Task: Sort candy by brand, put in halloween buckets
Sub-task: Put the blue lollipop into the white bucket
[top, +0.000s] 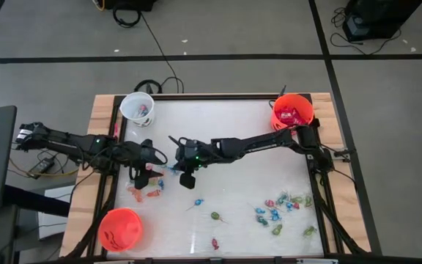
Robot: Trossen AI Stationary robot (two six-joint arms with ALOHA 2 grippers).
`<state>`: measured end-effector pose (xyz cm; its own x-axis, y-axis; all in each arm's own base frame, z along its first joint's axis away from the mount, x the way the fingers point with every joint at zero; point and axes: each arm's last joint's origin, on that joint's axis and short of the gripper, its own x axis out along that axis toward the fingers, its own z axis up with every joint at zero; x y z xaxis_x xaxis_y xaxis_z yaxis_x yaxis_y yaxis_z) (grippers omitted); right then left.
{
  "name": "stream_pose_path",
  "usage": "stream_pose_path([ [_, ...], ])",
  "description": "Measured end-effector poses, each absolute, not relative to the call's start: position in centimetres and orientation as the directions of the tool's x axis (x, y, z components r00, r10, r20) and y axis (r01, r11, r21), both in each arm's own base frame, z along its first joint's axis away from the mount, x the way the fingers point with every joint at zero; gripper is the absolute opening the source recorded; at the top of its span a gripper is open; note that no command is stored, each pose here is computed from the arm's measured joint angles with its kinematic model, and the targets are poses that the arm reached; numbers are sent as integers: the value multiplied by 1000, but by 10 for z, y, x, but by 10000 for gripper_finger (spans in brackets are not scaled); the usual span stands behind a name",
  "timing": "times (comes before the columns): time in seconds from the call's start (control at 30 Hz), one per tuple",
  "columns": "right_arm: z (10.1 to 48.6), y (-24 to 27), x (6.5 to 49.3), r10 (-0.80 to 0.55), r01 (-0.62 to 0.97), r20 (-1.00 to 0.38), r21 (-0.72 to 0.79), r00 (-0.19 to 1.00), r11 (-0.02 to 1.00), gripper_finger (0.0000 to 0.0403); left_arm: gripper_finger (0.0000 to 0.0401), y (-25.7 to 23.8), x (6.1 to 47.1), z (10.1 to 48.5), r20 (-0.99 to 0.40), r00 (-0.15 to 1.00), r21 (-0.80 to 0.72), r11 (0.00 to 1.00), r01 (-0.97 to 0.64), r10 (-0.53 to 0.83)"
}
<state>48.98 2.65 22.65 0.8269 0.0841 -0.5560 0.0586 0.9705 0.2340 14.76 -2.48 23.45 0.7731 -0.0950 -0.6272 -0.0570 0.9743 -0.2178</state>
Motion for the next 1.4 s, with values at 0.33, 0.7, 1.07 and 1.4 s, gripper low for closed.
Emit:
stream_pose_path([
  [0.33, 228, 27, 491, 86, 53, -543, 237, 835, 970, 10, 235, -25, 153, 243, -539, 839, -254, 964, -72, -80],
  [0.7, 229, 27, 491, 90, 49, -535, 241, 840, 969, 10, 124, -24, 150, 238, -591, 804, -248, 963, -106, -64],
  [1.07, 228, 28, 491, 110, 36, -536, 255, 837, 966, 12, 87, -24, 151, 240, -574, 817, -248, 963, -102, -61],
  [1.4, 215, 7, 481, -12, 337, -678, 350, 735, 874, 105, 92, 8, 141, 265, -627, 707, -75, 878, -473, 328],
])
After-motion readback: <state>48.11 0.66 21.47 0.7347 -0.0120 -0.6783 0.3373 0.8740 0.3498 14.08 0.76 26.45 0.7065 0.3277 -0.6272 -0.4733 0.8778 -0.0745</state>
